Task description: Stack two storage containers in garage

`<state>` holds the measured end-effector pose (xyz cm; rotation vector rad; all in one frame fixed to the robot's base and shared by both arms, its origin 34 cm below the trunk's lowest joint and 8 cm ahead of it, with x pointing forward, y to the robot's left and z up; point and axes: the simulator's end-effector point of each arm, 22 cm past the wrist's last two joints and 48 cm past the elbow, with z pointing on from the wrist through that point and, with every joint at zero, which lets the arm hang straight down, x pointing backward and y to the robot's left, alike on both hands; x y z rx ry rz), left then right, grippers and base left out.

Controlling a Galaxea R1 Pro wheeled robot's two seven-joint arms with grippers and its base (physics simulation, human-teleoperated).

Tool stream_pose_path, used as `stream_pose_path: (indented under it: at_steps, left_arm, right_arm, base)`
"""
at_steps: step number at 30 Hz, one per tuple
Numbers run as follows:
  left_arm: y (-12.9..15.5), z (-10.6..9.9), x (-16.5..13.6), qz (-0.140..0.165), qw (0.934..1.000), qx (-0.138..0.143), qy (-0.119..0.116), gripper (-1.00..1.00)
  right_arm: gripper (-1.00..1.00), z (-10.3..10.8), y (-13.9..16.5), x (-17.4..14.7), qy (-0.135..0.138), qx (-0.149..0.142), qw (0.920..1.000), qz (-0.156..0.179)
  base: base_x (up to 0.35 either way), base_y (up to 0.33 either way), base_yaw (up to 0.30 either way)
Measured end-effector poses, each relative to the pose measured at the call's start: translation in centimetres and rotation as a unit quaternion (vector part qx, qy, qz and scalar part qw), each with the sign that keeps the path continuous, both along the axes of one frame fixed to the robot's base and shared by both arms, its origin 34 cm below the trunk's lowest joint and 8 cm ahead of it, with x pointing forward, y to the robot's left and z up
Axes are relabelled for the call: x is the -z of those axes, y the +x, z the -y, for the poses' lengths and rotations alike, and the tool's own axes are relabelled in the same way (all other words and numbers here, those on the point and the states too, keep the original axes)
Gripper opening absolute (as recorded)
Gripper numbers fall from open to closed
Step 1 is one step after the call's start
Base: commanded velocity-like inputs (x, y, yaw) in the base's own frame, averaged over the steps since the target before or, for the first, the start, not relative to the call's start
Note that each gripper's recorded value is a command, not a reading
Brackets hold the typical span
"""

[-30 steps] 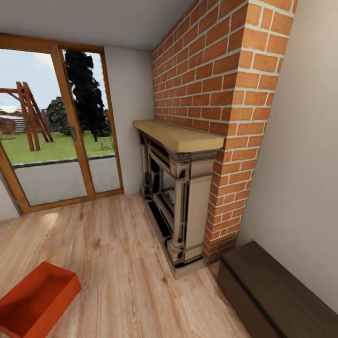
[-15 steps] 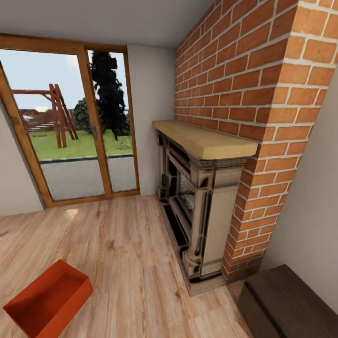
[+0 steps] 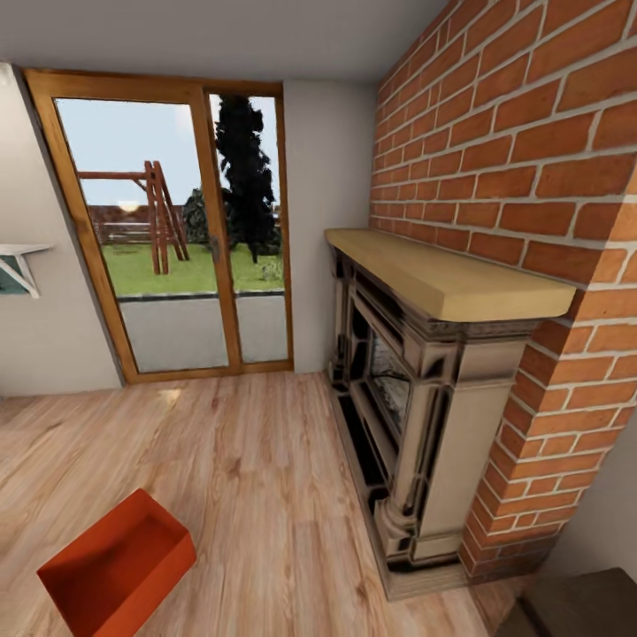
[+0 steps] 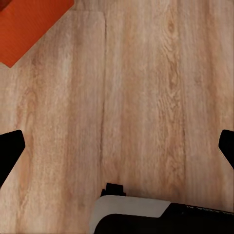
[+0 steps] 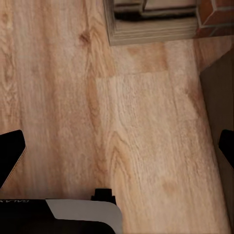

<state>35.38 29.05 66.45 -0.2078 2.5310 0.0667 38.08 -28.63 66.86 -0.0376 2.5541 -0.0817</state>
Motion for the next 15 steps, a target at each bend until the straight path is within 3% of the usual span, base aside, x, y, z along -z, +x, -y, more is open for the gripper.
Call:
stream_pose_path:
  at_steps: [15]
  left_arm:
    - [0.0, 0.09, 0.01, 0.0, 1.0, 0.0, -0.001, 1.0]
  right_arm:
    - [1.0, 0.03, 0.0, 0.0, 0.0, 0.0, 1.0, 0.0]
  base:
    - [0.322, -0.057, 0.249]
